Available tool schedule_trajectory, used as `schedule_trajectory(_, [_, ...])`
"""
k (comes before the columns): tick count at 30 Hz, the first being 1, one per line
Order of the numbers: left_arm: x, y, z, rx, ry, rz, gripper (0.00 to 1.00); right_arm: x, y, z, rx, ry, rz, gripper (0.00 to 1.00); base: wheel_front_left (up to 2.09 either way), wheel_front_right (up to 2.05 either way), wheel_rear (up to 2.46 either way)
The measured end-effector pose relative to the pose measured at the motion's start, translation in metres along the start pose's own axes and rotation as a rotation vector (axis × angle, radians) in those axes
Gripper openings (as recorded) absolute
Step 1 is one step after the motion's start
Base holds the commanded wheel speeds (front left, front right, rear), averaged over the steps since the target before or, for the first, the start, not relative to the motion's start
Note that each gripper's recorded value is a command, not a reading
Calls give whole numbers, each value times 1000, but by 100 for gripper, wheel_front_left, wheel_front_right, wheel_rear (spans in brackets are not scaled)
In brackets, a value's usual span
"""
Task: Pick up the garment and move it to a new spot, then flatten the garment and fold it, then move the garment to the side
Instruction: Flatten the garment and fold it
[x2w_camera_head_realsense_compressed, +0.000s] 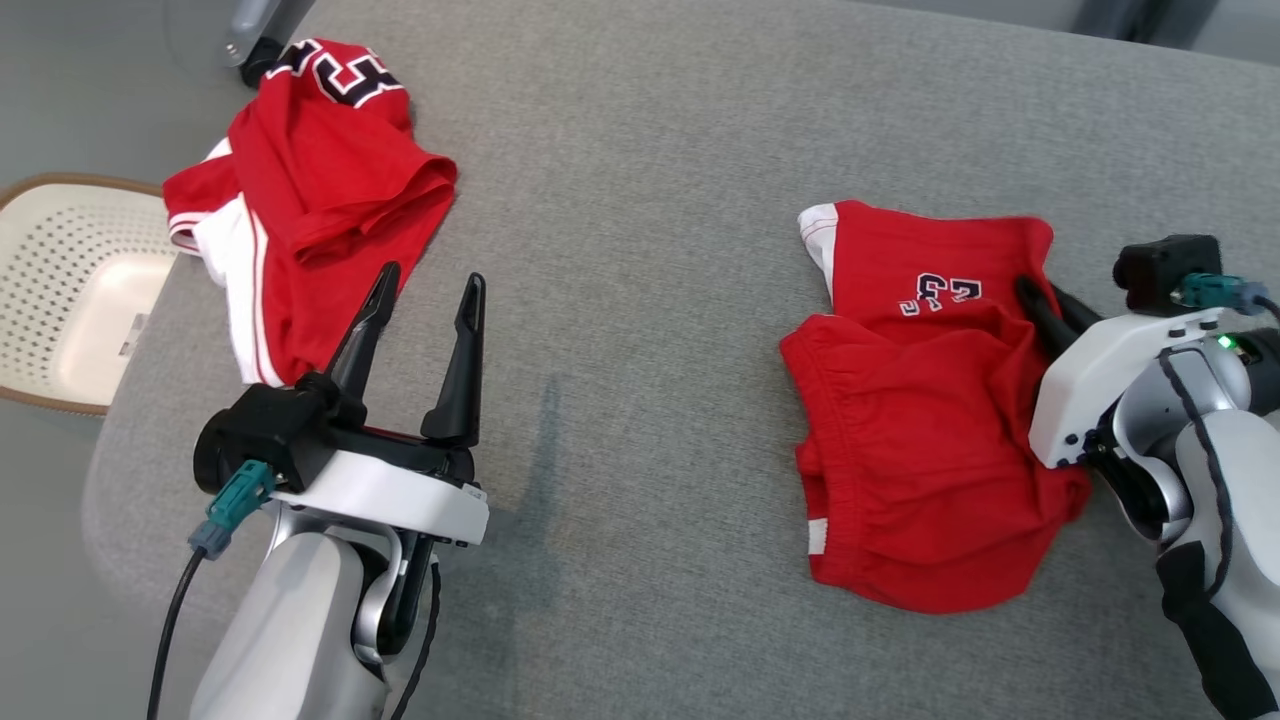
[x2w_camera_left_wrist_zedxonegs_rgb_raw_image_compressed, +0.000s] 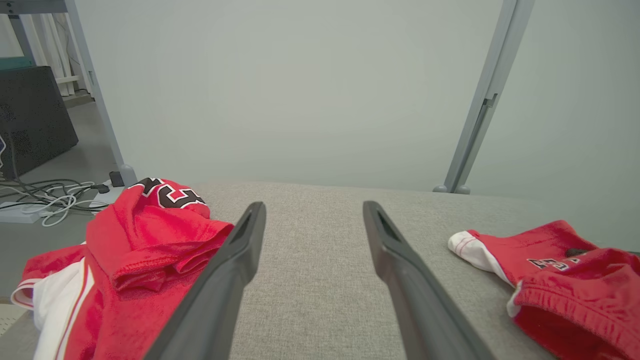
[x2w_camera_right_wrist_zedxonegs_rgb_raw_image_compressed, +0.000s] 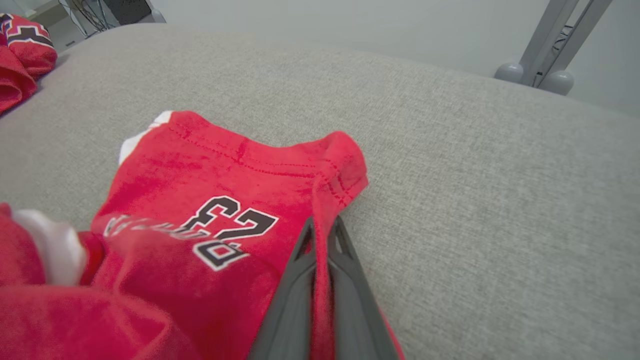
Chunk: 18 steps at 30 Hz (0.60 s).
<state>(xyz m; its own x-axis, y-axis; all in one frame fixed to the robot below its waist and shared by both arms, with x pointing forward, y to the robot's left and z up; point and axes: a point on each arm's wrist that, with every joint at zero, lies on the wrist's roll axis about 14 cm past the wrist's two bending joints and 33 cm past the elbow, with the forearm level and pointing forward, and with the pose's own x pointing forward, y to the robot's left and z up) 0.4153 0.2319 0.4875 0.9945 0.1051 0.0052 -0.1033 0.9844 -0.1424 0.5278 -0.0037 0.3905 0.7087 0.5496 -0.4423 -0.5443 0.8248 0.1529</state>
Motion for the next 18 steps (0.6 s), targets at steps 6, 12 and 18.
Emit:
schedule_trajectory(6, [4,-6,-2,-5,-2,-16,100,-33,-8,35,131,-257,-36,0,0,0,0])
schedule_trajectory(12, [7,-12,0,4,-12,-41,100,-83,-29,38,206,-408,-137,0,0,0,0])
schedule_trajectory(18, [6,-20,0,5,-13,-71,100,-145,-49,5,308,-471,-310,0,0,0,0])
